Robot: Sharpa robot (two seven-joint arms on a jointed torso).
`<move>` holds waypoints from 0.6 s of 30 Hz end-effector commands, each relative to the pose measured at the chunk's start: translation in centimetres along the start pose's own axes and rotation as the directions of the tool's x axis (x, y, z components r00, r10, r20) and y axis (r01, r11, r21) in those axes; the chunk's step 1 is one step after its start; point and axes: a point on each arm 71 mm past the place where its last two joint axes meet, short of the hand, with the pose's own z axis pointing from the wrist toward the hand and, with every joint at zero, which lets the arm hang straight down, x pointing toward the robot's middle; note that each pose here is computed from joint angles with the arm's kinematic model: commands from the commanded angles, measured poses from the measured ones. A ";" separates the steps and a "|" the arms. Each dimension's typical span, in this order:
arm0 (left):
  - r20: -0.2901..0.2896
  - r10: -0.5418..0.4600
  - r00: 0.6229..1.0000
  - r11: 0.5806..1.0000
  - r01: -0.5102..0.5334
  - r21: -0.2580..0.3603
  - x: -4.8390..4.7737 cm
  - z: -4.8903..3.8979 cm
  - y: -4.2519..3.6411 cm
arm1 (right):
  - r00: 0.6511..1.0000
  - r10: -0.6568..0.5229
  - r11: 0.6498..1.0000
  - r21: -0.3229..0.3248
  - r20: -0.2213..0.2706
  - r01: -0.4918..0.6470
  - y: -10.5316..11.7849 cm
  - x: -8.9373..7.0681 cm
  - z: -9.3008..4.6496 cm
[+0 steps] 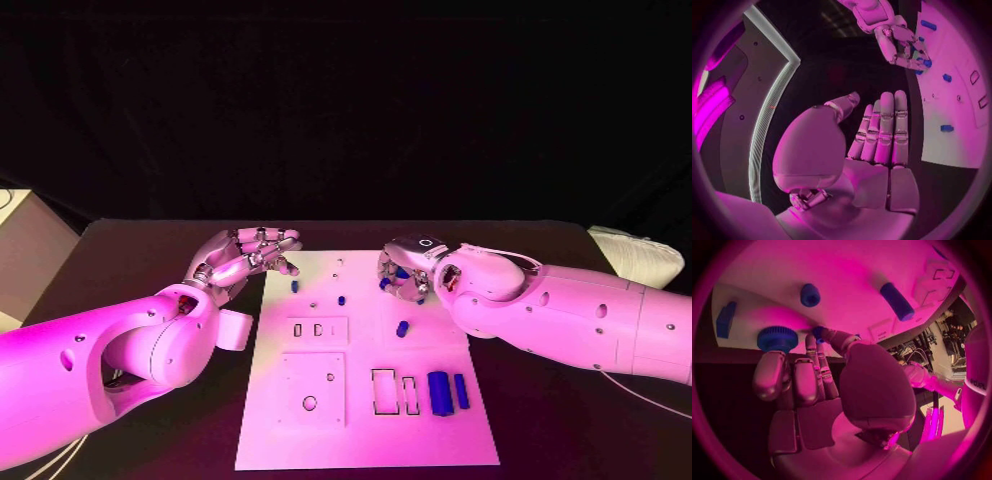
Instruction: Assemble the parts on the task board
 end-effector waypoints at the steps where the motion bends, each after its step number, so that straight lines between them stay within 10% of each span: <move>1: -0.019 -0.010 1.000 1.000 0.010 0.006 0.23 0.07 -0.15 | 1.000 -0.013 1.000 0.003 -0.004 0.013 0.1 0.2 0.0; 18: -0.011 -0.007 1.000 1.000 0.007 0.005 -0.10 0.13 -0.10 | 0.978 0.037 0.997 0.058 0.205 -0.050 0.4 -1.4 -0.4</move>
